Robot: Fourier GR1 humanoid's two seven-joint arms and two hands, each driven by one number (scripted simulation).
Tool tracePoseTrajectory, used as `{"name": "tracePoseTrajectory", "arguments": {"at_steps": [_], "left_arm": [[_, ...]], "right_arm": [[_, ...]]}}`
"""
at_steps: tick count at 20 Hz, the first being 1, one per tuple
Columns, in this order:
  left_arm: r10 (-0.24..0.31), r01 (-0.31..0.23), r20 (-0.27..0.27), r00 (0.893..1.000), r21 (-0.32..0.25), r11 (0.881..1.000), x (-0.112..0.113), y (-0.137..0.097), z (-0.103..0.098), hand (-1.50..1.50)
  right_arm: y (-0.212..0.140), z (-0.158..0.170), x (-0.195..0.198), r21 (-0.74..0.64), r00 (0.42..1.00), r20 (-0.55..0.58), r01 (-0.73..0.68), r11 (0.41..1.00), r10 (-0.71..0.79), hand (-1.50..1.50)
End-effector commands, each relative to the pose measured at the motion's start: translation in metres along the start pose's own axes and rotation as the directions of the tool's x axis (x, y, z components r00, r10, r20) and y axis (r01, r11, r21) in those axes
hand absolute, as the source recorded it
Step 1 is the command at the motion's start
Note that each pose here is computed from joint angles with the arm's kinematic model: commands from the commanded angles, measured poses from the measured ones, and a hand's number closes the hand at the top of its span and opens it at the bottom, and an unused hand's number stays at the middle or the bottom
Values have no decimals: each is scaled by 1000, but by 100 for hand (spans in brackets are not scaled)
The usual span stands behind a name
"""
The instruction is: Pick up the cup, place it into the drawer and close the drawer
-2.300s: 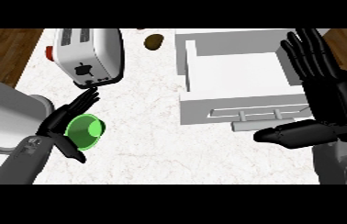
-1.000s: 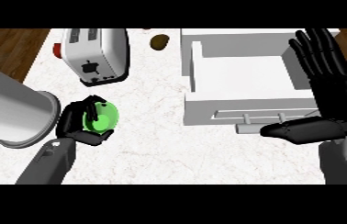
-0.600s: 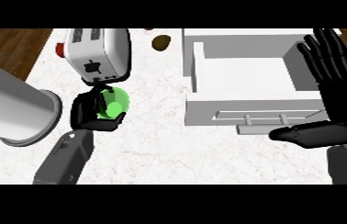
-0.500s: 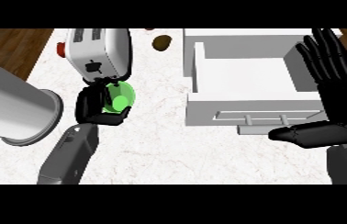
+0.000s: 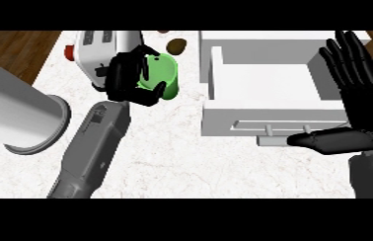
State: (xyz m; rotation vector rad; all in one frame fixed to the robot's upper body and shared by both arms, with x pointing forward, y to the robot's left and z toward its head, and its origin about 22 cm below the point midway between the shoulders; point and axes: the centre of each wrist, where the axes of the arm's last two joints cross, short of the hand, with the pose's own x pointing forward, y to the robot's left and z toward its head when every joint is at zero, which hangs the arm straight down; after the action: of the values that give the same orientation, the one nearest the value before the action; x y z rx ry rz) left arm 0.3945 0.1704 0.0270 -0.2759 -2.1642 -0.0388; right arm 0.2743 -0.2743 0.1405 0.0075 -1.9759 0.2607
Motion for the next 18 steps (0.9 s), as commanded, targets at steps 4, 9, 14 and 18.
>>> {"name": "tracePoseTrajectory", "arguments": {"at_steps": [4,9,14,18], "left_arm": [[-26,25,-11,1000,-68,997,69,-76,-88,150],[-100,98,-33,994,-71,993,76,-108,-114,150],[-159,149,-188,969,-64,987,75,-125,-139,150],[-230,218,-262,937,-76,973,63,-133,-138,150]], "right_arm": [[-1,-9,-6,6,1000,1,-9,1000,9,-150],[10,0,-5,10,1000,13,5,1000,-5,-150],[2,-2,1,2,1000,18,-3,1000,3,-150],[0,-11,2,37,999,40,15,999,-16,-150]]}}
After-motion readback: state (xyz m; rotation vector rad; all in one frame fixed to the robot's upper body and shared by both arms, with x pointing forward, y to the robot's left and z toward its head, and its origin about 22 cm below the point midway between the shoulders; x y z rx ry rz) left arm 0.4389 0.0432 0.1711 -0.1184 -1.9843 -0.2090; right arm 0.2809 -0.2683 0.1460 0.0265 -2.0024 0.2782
